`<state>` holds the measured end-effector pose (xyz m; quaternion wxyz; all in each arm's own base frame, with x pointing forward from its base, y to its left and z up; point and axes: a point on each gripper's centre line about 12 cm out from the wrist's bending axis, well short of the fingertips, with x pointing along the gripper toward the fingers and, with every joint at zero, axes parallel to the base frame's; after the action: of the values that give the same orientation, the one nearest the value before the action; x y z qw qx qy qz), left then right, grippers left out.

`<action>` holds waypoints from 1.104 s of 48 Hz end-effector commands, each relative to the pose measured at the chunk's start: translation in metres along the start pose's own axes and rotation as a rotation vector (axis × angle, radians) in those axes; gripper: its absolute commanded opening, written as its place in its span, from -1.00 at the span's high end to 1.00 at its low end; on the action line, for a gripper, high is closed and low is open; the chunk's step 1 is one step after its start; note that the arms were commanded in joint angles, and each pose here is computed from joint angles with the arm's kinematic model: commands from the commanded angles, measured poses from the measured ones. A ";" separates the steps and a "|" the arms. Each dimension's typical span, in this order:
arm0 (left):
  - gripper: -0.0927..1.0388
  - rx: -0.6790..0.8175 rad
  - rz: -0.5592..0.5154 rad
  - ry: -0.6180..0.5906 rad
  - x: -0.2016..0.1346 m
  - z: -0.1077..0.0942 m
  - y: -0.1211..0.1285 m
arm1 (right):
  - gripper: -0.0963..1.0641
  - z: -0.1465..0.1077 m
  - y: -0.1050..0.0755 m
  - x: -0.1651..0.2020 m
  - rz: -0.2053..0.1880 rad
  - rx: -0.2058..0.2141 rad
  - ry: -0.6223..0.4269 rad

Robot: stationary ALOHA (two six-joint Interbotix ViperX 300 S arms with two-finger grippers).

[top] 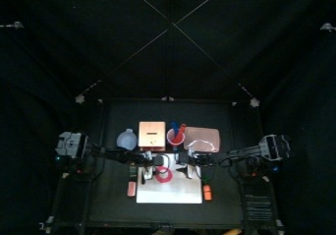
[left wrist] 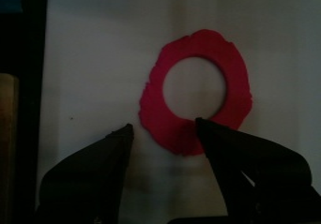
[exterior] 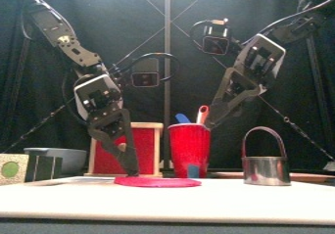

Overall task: Get the cutter from the drawer then cut the dough then place the extra dough in the bowl
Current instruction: Cut the dough

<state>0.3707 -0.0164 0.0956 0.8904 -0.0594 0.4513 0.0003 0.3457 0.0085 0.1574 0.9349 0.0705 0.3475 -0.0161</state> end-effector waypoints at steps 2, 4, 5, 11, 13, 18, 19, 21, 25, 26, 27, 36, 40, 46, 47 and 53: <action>-0.69 -0.014 -0.001 -0.046 -0.003 0.016 0.000 | -0.49 0.010 0.000 -0.003 0.002 0.006 -0.032; -0.69 -0.020 -0.001 -0.045 -0.003 0.016 0.000 | -0.49 0.009 0.000 -0.003 0.002 0.006 -0.031; -0.69 -0.022 -0.002 -0.043 -0.002 0.016 0.000 | -0.49 0.010 0.000 -0.003 0.002 0.004 -0.032; -0.68 -0.028 -0.002 -0.023 0.005 0.011 -0.001 | -0.49 0.008 -0.001 -0.003 0.000 0.004 -0.026; -0.68 -0.027 -0.003 -0.017 0.007 0.010 -0.001 | -0.49 0.008 -0.001 -0.003 0.000 0.002 -0.026; -0.68 -0.024 -0.005 -0.013 0.012 0.011 -0.003 | -0.49 0.006 -0.002 -0.003 -0.002 0.005 -0.022; -0.68 -0.023 -0.006 -0.015 0.012 0.012 -0.004 | -0.49 0.006 -0.002 -0.003 -0.003 0.005 -0.021; -0.68 -0.020 -0.007 -0.012 0.013 0.011 -0.005 | -0.49 0.006 -0.002 -0.003 -0.002 0.005 -0.021; -0.64 -0.020 -0.008 -0.010 0.014 0.011 -0.005 | -0.49 0.005 -0.002 -0.002 -0.003 0.005 -0.016; -0.61 -0.020 -0.007 -0.008 0.015 0.010 -0.005 | -0.49 0.005 -0.002 -0.002 -0.003 0.006 -0.016; -0.59 -0.019 -0.007 -0.005 0.015 0.009 -0.005 | -0.49 0.005 -0.002 -0.002 -0.003 0.005 -0.016; -0.29 -0.014 -0.011 0.016 0.015 0.006 -0.005 | -0.49 0.005 -0.002 -0.002 -0.003 0.006 -0.016; -0.22 -0.011 -0.013 0.028 0.015 0.004 -0.005 | -0.49 0.005 -0.002 -0.002 -0.003 0.010 -0.016; -0.19 0.010 -0.019 0.045 0.014 0.001 -0.008 | -0.49 0.005 -0.002 -0.002 -0.003 0.008 -0.018; -0.19 0.018 -0.020 0.046 0.014 0.001 -0.009 | -0.49 0.005 -0.002 -0.002 -0.003 0.010 -0.018; -0.18 0.060 -0.026 0.028 0.011 0.005 -0.015 | -0.49 0.006 -0.002 -0.002 -0.003 0.010 -0.019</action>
<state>0.3810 -0.0247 0.0846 0.8824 -0.0477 0.4678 -0.0142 0.3445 0.0069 0.1531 0.9323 0.0725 0.3537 -0.0194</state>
